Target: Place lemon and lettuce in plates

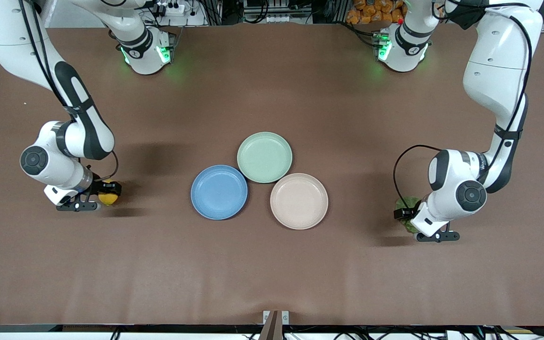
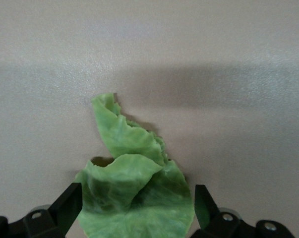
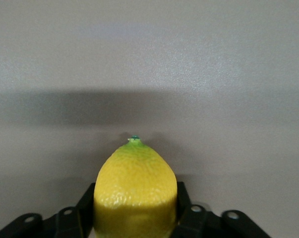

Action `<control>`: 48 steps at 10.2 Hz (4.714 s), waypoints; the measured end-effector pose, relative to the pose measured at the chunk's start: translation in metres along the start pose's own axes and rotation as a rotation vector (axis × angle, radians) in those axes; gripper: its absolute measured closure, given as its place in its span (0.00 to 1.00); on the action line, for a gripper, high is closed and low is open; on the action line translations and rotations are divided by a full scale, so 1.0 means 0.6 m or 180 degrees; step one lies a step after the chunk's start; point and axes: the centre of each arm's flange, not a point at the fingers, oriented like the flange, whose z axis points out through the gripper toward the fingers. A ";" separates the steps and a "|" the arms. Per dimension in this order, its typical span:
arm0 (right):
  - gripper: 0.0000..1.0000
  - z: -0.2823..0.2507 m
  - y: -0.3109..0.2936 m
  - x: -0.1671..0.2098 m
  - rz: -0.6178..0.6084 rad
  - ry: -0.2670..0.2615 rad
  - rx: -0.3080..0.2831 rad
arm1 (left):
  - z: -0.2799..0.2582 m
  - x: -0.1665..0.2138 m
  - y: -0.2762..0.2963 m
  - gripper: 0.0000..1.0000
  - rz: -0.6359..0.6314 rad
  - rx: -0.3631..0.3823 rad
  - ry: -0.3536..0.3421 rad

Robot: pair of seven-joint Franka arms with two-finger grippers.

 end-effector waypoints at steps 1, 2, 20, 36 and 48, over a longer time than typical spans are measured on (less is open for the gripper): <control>0.36 -0.003 0.000 0.003 0.0000 0.0015 -0.0002 | 0.007 -0.001 0.000 0.16 0.0000 0.0001 -0.0019; 0.36 -0.007 0.001 0.007 0.0000 0.0038 -0.0004 | 0.008 -0.001 0.001 0.31 0.0002 -0.0004 -0.0017; 0.36 -0.073 -0.512 0.012 -0.0235 0.0046 0.0574 | -0.148 -0.024 0.294 0.95 -0.0883 -0.0232 0.0352; 0.00 -0.171 -0.556 0.066 0.0123 -0.0061 0.0575 | -0.109 -0.181 0.591 0.14 -0.0715 -0.0366 0.0352; 0.00 -0.277 -0.096 0.069 -0.0098 -0.0001 0.0122 | -0.256 -0.024 0.078 0.00 -0.0800 0.0452 -0.0286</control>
